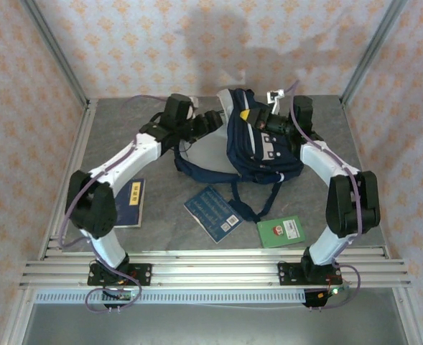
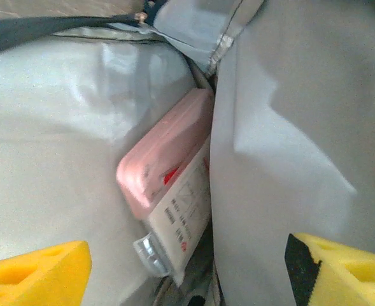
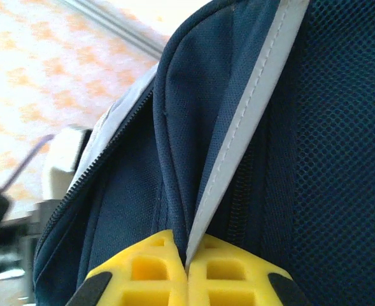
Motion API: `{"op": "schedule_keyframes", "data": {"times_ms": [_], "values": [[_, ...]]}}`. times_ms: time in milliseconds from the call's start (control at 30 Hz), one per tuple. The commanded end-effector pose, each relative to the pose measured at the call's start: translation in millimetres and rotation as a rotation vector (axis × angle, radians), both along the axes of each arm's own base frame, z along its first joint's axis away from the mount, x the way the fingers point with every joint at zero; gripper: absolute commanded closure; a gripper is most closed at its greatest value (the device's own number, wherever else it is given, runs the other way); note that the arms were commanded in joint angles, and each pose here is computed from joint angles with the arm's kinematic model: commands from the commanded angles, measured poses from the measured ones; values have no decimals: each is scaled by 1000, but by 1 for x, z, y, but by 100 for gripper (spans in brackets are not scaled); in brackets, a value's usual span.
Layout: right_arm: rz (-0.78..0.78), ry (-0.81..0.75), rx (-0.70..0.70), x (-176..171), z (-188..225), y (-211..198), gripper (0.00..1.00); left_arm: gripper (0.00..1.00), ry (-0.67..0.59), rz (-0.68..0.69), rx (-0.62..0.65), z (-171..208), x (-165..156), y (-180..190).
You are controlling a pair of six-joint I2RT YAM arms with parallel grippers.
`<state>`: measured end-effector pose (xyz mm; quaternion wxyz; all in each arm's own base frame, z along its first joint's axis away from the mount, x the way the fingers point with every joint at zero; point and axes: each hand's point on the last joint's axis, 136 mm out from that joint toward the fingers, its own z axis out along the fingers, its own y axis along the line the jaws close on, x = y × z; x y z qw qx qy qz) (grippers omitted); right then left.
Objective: Pack the student bag
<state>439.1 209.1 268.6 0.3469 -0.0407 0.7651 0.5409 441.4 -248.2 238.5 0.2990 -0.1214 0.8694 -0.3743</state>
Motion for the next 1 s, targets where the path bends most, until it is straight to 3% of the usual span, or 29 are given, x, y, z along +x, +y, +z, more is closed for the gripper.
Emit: {"op": "schedule_keyframes", "data": {"times_ms": [0, 100, 200, 400, 433, 567, 633, 833, 900, 967], "values": [[-163, -143, -253, 17, 7, -13, 100, 20, -43, 15, 50, 24, -24, 29], [-319, -128, -362, 38, -2, -19, 100, 20, -70, 30, 115, 39, -47, 50], [-439, -24, -359, 64, -7, -31, 100, 21, -81, 24, 135, 46, -74, 62], [-428, 46, -449, 89, -28, -26, 100, 21, -71, 20, 132, 34, -118, 79], [-412, 50, -466, 88, -32, -23, 93, 21, -62, 16, 133, 29, -123, 80], [-421, -11, -606, 70, -34, -18, 47, 21, -23, -17, 156, 10, -141, 83], [-467, -55, -722, 55, -28, -28, 37, 21, -8, -25, 169, 2, -147, 86], [-628, -138, -891, -9, 9, -74, 36, 22, 3, -66, 188, -15, -161, 81], [-617, -136, -929, -37, 14, -74, 41, 23, 6, -100, 208, -24, -169, 71], [-573, -94, -940, -60, 6, -69, 54, 24, 7, -147, 229, -34, -178, 58]]}}
